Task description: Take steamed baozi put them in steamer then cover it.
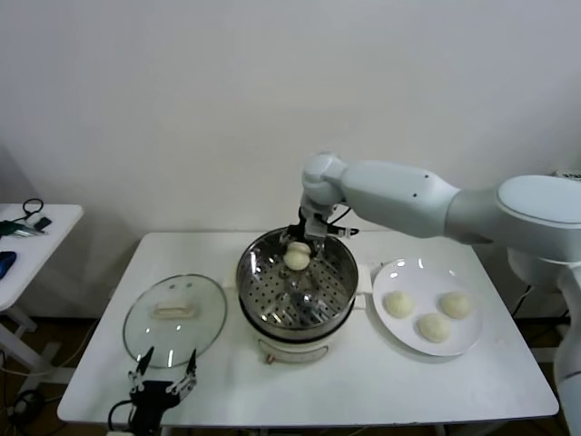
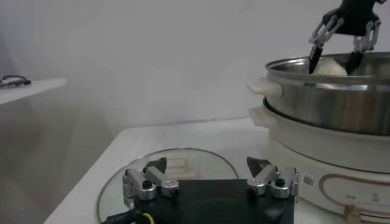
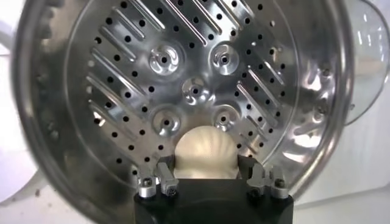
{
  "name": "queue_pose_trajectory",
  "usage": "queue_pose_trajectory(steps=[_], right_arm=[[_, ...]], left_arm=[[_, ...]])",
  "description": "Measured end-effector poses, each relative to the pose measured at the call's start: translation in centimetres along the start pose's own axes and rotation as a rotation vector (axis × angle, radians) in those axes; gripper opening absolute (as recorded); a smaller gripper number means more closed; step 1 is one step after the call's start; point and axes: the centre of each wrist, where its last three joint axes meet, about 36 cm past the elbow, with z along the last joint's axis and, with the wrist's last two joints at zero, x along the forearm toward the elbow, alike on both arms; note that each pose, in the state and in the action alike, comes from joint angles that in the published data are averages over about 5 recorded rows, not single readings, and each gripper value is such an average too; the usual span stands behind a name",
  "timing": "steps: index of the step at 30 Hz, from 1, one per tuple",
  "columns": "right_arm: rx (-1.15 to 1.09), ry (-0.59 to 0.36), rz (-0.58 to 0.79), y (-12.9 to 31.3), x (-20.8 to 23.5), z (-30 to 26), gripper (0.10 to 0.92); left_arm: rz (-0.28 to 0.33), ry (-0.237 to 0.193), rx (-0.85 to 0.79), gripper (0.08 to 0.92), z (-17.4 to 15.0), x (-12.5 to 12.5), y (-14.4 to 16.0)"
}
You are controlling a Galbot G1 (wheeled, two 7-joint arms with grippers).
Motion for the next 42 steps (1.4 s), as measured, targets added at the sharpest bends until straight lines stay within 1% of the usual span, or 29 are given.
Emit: queue_pose_trajectory(steps=[5,7,10,13,16,18,22,26,30,35,42], right_arm=[[-0.028,-0.013,0.018,0.3,0.5,0.1,0.794],[-0.047,-0.018,0.026,0.4,1.4,0.4,0.815],[-0.094,-0.022,0.031,0.9,3.8,1.1,0.822],[-0.175,-0.021,0.034,2.3,7.1,2.3,0.823],[-0.303,-0.009,0.038,4.8,10.8,3.6,0.823],[-0.412,0.004,0.039,7.3,12.9,4.2,0.823],[-0.652,0.032,0.023,13.7,14.9,4.5,0.823],[-0.894,0.046,0.009,20.0,14.3,3.5,0.823],[-1.093,0.038,-0.001,24.5,11.9,1.7,0.823],[-1.249,0.020,-0.029,27.4,7.9,-0.1,0.823],[-1.355,0.017,-0.073,29.3,2.7,-1.7,0.823]], left_arm=[[0.000,-0.001,-0.002,0.823,-0.2,0.1,0.0],[0.000,-0.001,-0.004,0.823,-0.2,0.2,0.0],[0.001,-0.001,-0.009,0.823,-0.3,0.4,0.0],[0.003,0.000,-0.017,0.823,-0.3,0.5,0.1],[0.002,0.001,-0.023,0.823,-0.3,0.6,0.2],[0.001,-0.001,-0.025,0.823,-0.4,0.7,0.2],[0.001,-0.004,-0.026,0.823,-0.5,0.8,0.3],[0.002,-0.006,-0.027,0.823,-0.7,0.8,0.2],[-0.003,-0.009,-0.029,0.823,-0.7,0.7,0.4],[-0.012,-0.010,-0.034,0.823,-0.6,0.6,0.6],[-0.016,-0.006,-0.036,0.823,-0.2,0.7,0.6]])
